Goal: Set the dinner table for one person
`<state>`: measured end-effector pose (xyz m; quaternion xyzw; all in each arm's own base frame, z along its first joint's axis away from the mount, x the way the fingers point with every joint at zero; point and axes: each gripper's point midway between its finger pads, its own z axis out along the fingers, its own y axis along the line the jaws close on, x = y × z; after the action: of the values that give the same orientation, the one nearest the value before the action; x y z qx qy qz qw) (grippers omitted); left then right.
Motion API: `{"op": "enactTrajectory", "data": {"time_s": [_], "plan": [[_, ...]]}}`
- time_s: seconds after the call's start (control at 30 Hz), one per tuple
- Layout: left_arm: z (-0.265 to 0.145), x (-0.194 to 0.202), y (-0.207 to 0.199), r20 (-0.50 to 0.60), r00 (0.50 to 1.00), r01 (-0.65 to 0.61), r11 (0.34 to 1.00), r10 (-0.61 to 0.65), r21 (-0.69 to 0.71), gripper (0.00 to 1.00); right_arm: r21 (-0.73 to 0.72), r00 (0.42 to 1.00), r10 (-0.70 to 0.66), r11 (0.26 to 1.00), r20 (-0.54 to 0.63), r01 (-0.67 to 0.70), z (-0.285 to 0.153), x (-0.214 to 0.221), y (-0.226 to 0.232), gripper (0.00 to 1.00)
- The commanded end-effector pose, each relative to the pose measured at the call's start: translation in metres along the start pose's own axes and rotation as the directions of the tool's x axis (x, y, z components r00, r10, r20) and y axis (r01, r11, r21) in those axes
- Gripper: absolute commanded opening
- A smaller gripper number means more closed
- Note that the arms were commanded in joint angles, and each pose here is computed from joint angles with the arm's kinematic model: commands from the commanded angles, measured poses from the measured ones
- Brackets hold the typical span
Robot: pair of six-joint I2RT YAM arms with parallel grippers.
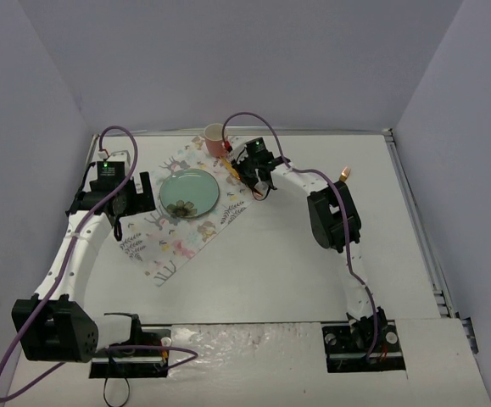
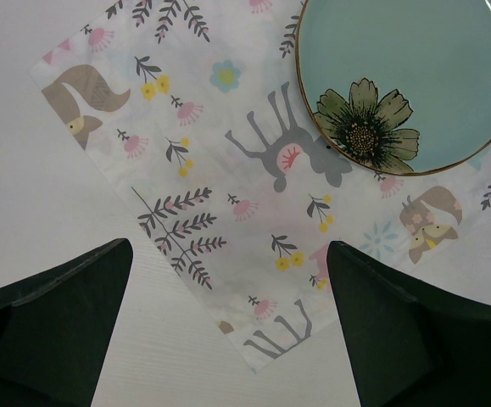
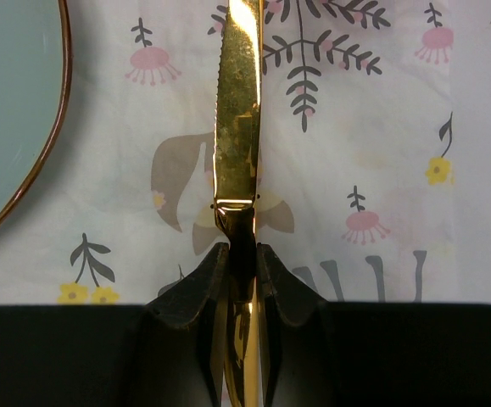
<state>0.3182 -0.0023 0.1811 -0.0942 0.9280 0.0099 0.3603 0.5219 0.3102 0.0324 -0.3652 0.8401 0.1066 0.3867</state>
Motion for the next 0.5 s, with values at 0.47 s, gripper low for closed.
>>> {"op": "enactTrajectory", "data": {"time_s": [0.47], "plan": [[-0.006,-0.016,0.000,0.052,0.999,-0.005,1.000,0.006,-0.006,0.97,0.017,0.992,-0.049,0.999,0.120,0.047,0.000,-0.055,-0.002,0.00]]}}
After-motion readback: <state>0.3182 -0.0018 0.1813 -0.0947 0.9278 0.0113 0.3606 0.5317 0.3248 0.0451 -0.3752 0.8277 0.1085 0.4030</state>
